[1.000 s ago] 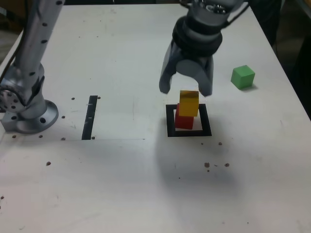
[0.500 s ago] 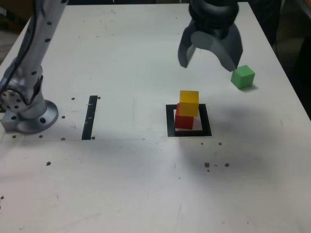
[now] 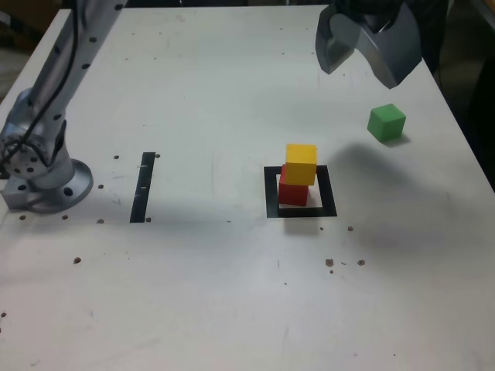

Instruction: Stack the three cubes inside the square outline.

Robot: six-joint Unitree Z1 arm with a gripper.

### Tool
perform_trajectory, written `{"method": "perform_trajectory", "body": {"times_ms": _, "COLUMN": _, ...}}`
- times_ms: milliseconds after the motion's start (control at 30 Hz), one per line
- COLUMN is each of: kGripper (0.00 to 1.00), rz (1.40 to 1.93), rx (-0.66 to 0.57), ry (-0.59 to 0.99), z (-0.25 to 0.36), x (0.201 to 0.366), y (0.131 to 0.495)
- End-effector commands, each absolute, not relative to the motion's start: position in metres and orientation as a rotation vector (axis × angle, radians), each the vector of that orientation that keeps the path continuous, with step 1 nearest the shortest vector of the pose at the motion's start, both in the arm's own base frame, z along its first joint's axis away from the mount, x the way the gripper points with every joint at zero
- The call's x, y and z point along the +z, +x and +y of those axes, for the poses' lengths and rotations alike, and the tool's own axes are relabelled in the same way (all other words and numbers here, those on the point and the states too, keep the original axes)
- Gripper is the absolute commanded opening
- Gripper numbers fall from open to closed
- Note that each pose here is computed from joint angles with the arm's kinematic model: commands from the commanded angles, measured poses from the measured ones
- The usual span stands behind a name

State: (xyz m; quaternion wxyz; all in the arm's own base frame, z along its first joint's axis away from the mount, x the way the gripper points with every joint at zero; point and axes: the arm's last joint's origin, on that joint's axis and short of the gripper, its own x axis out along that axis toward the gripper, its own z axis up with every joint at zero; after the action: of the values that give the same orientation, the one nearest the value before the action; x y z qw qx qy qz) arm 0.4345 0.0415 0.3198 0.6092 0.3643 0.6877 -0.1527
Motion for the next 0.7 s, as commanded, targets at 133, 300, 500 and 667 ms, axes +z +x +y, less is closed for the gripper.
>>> {"method": "perform_trajectory", "body": {"times_ms": 133, "kGripper": 0.99, "rz": 1.616, "rx": -0.570, "ry": 0.995, "z": 0.065, "x": 0.292, "y": 0.450}}
{"method": "perform_trajectory", "body": {"times_ms": 300, "kGripper": 0.99, "rz": 1.647, "rx": -0.578, "ry": 1.017, "z": 0.074, "x": 0.268, "y": 0.464}}
{"method": "perform_trajectory", "body": {"times_ms": 500, "kGripper": 0.99, "rz": 1.642, "rx": -0.540, "ry": 1.047, "z": 0.080, "x": 0.260, "y": 0.472}}
{"method": "perform_trajectory", "body": {"times_ms": 667, "kGripper": 0.99, "rz": 1.649, "rx": -0.527, "ry": 1.037, "z": 0.089, "x": 0.255, "y": 0.474}}
